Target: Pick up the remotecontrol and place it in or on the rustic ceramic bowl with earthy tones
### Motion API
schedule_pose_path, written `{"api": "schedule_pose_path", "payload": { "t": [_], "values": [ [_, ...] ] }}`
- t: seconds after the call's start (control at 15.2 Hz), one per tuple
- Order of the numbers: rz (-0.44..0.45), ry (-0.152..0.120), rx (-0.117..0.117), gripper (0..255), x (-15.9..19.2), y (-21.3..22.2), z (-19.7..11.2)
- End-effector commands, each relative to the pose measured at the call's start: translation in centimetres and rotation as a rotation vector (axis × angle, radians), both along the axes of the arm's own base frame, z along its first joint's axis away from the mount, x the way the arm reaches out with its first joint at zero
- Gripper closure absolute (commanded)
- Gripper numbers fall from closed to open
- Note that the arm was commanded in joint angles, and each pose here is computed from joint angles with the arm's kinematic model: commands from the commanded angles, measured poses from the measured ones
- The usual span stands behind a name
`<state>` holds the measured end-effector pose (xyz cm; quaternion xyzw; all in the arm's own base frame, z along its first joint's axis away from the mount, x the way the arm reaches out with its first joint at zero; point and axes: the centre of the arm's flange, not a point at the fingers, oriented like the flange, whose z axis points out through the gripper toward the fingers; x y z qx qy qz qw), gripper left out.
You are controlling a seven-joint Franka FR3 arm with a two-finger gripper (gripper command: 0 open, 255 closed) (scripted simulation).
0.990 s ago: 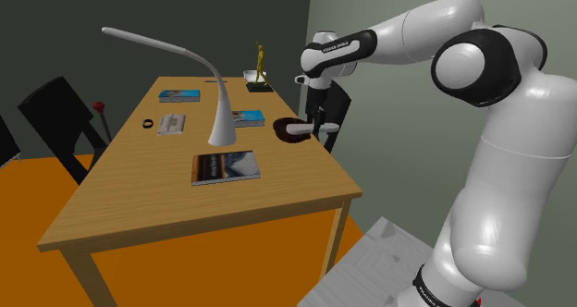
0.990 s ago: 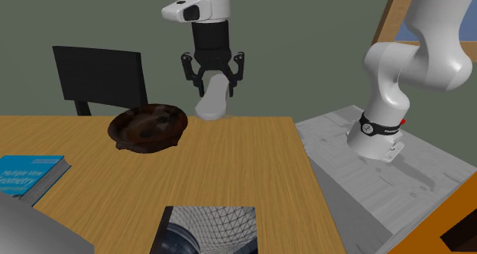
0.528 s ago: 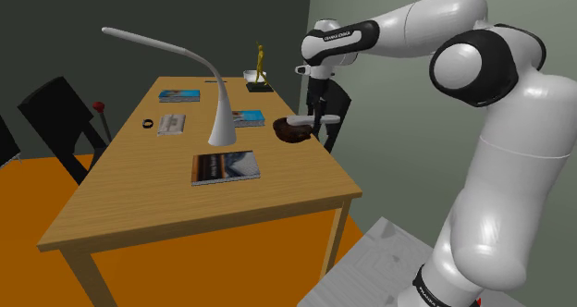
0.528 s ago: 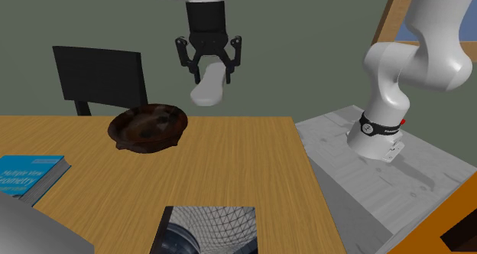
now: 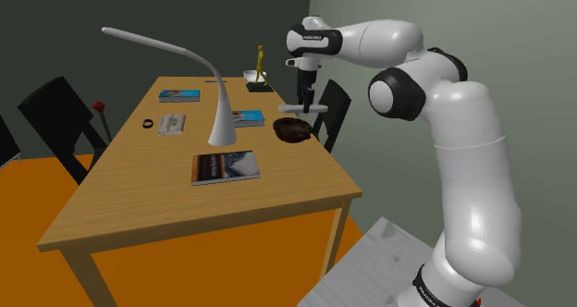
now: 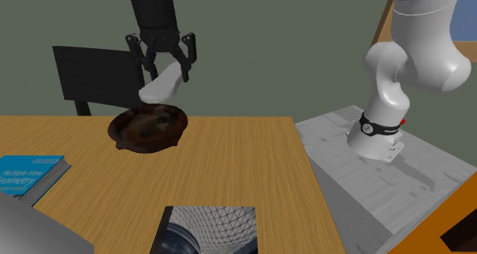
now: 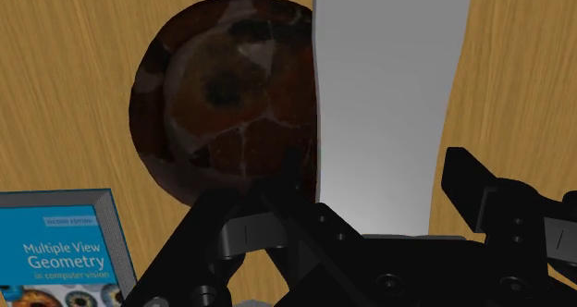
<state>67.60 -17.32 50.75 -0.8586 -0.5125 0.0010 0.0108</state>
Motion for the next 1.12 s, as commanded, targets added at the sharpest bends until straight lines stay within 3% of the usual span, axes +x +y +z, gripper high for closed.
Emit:
{"api": "schedule_pose_path", "payload": {
  "t": [0.0,0.13,1.06],
  "values": [
    [0.002,0.0,0.001,255,2.4,-0.8,-0.2],
    [0.002,0.0,0.001,255,4.6,-1.7,-0.1],
    [0.002,0.0,0.001,255,4.7,-1.7,-7.6]
  ]
}}
